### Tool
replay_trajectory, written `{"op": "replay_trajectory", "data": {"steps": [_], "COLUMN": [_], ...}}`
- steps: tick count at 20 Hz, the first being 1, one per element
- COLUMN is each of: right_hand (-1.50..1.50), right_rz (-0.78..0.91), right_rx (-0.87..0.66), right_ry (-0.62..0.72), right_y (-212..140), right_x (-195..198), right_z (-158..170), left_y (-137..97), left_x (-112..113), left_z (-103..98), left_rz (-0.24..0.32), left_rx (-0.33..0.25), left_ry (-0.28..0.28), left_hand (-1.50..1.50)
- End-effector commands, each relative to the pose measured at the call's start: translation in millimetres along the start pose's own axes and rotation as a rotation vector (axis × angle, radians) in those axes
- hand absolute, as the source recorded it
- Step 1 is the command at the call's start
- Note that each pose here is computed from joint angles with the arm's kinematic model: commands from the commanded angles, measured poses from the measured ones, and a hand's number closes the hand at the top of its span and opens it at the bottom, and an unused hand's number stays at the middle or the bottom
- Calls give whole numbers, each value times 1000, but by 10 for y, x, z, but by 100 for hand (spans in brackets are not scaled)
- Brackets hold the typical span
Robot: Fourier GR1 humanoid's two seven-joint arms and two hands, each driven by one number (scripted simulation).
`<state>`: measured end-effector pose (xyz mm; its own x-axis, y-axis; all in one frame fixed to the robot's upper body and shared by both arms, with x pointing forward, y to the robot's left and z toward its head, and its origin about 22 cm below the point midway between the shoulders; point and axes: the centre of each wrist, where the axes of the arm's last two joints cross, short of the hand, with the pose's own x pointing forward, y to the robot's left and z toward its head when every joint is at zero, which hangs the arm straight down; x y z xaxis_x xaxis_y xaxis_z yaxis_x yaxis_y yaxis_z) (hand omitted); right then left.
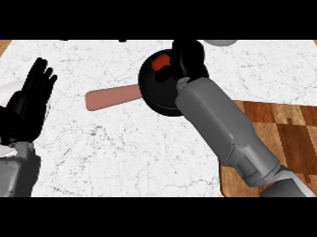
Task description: Pick the bell pepper from the cutting board and place it in the pot
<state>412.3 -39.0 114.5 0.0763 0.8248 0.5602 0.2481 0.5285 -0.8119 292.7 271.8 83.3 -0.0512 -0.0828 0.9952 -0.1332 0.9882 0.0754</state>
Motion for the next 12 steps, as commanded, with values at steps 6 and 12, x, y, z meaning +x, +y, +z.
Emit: {"op": "replay_trajectory", "data": {"steps": [6,12], "right_hand": [-150,-150], "right_rz": [-408,-639], "right_rx": [7,-35], "right_ry": [-59,-48], "right_y": [-21,-229], "right_x": [-264,-477], "right_z": [-32,-200], "left_y": [-128,-48], "left_x": [-77,110], "left_z": [38,10], "left_rz": [-3,0], "left_rx": [-21,16], "left_ry": [-4,8], "left_hand": [0,0]}}
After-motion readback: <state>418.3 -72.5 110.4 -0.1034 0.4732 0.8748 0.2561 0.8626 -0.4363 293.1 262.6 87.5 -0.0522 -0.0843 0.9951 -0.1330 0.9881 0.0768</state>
